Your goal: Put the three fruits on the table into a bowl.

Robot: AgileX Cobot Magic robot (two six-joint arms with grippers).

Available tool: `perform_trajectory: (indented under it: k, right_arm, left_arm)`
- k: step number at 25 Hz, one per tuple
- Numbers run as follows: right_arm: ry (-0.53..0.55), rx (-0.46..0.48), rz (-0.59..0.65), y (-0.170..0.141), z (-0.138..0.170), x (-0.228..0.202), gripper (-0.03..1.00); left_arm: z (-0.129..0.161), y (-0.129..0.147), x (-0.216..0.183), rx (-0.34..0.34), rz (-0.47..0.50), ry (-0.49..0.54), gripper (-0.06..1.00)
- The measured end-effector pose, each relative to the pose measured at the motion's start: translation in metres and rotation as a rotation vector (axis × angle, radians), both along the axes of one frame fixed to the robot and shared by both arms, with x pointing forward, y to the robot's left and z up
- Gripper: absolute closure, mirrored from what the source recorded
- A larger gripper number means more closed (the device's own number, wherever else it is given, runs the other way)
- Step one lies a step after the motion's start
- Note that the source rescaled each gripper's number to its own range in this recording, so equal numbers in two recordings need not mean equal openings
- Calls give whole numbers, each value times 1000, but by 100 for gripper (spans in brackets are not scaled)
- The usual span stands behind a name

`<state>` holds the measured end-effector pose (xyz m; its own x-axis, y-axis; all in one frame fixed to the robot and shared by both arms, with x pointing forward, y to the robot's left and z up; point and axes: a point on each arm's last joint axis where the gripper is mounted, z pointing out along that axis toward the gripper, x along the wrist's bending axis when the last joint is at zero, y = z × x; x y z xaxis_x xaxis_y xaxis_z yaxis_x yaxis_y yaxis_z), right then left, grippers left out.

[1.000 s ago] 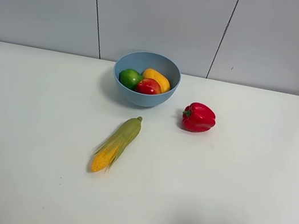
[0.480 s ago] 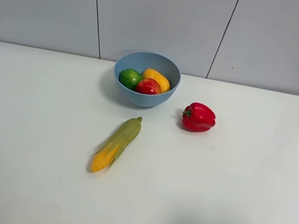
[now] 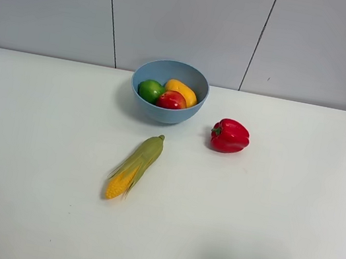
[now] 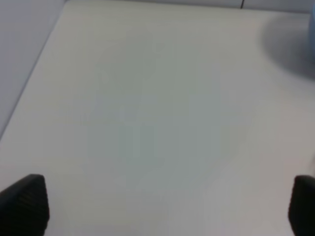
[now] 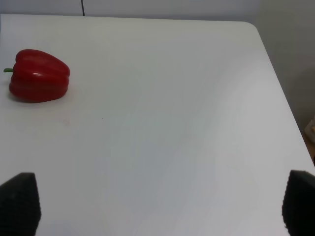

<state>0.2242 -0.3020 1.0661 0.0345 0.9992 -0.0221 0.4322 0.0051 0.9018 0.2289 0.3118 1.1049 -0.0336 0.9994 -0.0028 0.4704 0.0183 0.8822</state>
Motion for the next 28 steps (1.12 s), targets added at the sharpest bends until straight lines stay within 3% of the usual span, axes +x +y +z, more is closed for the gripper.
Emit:
perform_trajectory:
  k: [11,28]
  right_arm:
    - [0,0,0,0,0,0,-1]
    - [0,0,0,0,0,0,-1]
  left_arm:
    - [-56,1,3,-10,22,16,-6]
    - [-70,1,10,-3,24,58,-6]
